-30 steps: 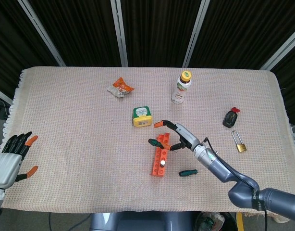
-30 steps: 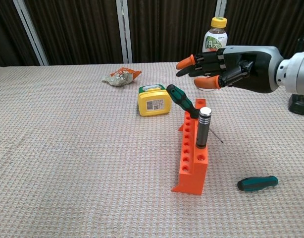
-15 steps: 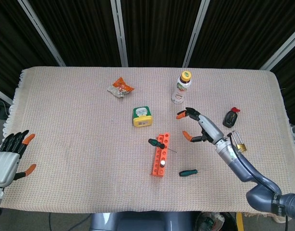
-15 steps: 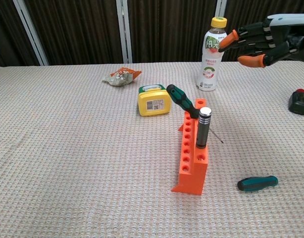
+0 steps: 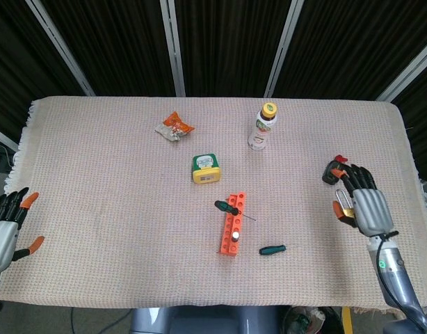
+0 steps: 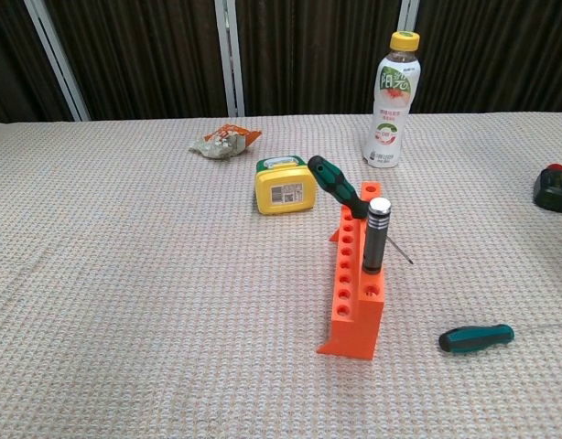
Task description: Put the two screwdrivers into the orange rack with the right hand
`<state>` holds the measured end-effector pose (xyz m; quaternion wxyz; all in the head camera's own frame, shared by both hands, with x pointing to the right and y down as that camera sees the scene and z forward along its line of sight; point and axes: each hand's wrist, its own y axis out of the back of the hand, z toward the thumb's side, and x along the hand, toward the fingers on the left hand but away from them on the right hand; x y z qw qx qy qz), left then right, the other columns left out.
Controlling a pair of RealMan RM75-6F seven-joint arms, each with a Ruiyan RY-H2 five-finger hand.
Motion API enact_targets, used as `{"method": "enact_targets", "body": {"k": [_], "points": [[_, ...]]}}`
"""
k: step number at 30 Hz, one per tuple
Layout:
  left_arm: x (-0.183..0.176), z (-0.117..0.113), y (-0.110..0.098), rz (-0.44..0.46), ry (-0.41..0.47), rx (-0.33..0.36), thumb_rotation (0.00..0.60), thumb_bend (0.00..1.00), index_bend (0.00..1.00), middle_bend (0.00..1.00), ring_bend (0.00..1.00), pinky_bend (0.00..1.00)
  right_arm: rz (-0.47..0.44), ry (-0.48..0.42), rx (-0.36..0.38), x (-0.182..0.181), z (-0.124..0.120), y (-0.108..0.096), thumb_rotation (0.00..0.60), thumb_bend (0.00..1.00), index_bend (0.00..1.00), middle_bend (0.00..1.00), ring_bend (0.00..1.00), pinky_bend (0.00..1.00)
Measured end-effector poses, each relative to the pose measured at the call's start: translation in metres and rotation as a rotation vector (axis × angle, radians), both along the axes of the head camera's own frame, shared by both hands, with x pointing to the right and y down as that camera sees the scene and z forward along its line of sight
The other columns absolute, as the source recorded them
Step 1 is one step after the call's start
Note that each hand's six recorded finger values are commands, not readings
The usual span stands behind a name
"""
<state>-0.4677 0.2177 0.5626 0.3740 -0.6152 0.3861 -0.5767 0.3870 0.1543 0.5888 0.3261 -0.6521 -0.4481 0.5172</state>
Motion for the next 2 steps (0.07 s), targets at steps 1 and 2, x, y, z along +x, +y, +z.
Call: {"method": "enact_targets", "body": {"k": [1, 2], "points": [[-0.0004, -0.0002, 0.0010, -0.002, -0.002, -0.001, 0.600, 0.24, 0.10, 0.00, 0.00, 0.00, 0.015, 0.020, 0.000, 0.0064, -0.0008, 0.0082, 0.600, 0.41, 0.12, 0.02, 0.00, 0.00], [-0.0009, -0.0006, 0.0025, -0.004, -0.005, -0.003, 0.600, 0.24, 0.10, 0.00, 0.00, 0.00, 0.028, 0.037, -0.004, 0.0118, -0.0012, 0.0162, 0.600, 0.41, 0.12, 0.02, 0.00, 0.00]]}}
